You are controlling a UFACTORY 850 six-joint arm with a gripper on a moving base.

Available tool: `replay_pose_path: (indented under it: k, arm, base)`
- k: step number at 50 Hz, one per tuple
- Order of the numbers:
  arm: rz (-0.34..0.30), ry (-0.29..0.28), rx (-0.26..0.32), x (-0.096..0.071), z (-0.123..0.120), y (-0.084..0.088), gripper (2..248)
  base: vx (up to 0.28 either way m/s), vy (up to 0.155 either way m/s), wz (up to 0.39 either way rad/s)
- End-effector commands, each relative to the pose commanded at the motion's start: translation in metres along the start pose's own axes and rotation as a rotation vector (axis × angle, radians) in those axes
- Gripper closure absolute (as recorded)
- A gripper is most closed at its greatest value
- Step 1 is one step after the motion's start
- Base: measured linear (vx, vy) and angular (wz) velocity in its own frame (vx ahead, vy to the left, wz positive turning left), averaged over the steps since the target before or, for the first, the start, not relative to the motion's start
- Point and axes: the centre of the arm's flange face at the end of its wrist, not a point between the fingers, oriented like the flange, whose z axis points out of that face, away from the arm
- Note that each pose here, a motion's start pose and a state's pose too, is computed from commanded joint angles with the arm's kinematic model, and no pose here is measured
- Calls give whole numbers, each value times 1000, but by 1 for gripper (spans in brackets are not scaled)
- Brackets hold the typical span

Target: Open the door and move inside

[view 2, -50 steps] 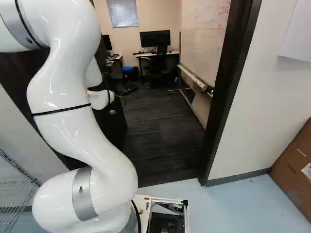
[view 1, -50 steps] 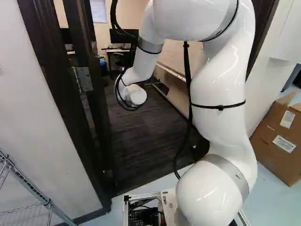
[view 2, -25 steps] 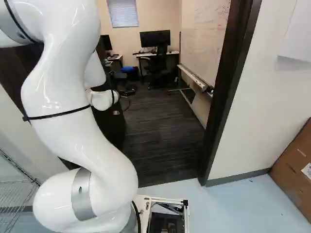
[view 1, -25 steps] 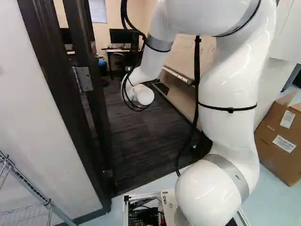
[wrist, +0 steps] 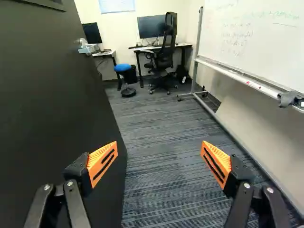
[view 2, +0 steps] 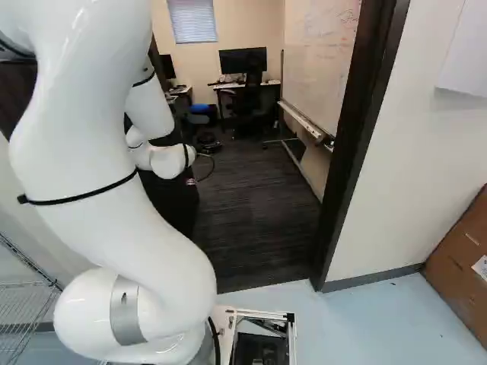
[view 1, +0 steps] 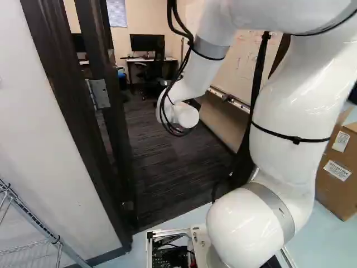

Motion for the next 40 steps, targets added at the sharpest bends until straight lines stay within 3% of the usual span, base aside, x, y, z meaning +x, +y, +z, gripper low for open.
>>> replay_pose_path:
  k: [20,40]
  arm:
    - [-22,-20,-39,-17,-59,45,3]
    - [-38,-37,-70,-38,-106,72,3]
  base:
    - [0,0,0]
    - [0,0,0]
